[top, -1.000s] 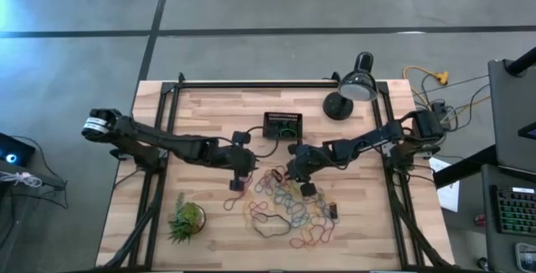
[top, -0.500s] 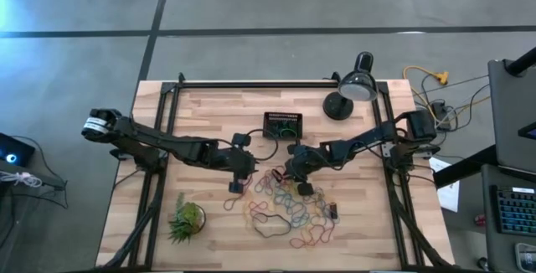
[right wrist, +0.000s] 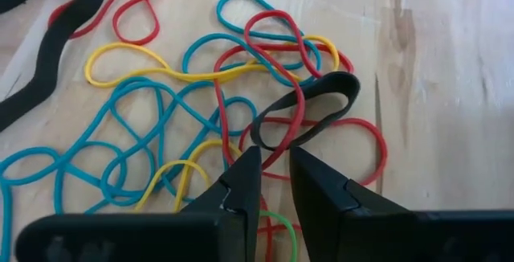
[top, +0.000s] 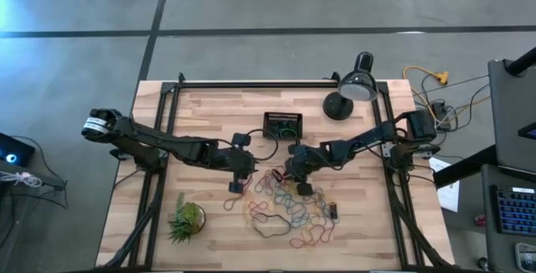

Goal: Pick and place rubber bands into bin
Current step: Put the red rubber band into the basket

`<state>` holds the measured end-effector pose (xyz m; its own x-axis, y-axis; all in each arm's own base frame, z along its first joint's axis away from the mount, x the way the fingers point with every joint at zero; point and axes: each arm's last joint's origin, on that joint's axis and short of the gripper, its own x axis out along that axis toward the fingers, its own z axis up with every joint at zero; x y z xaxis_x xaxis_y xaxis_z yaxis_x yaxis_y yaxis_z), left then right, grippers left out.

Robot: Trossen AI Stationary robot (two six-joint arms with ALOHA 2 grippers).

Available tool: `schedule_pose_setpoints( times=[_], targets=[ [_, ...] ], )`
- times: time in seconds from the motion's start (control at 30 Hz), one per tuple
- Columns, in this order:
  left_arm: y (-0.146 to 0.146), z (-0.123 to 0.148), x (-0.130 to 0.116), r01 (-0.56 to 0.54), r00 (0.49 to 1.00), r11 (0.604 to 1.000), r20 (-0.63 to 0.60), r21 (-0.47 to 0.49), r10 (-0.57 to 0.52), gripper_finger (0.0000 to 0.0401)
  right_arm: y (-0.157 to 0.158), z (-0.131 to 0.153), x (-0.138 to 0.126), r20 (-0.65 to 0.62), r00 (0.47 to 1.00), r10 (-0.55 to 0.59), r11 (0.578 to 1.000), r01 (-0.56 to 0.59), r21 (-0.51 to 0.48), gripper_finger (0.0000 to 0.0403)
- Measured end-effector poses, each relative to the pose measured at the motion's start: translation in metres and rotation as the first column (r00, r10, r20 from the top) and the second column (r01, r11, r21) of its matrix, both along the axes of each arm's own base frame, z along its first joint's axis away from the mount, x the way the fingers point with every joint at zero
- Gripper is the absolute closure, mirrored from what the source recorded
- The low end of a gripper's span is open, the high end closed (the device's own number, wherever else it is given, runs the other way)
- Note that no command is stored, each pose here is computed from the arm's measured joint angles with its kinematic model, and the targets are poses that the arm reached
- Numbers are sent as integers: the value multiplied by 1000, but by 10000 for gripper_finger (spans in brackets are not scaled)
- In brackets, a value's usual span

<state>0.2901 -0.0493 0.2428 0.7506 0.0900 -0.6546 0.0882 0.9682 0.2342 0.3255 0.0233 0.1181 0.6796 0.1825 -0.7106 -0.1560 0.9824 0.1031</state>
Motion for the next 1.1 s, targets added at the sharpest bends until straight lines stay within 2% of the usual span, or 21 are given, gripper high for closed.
schedule_pose_setpoints(
  times=[0.27,0.63,1.0,1.1],
  targets=[
    [0,0,0,0,1000,1000,0,0,0,310,1,0,0,-9,1000,-11,999,11,48,335],
    [0,0,0,1,1000,1000,-1,-1,-1,310,1,1,1,6,1000,-14,999,13,49,309],
    [0,-1,0,3,1000,1000,-5,-2,-3,310,1,-10,6,-21,1000,-19,999,20,37,324],
    [0,-1,0,2,1000,1000,-5,-1,-2,310,0,-8,6,-14,1000,-18,1000,18,6,336]
  ],
)
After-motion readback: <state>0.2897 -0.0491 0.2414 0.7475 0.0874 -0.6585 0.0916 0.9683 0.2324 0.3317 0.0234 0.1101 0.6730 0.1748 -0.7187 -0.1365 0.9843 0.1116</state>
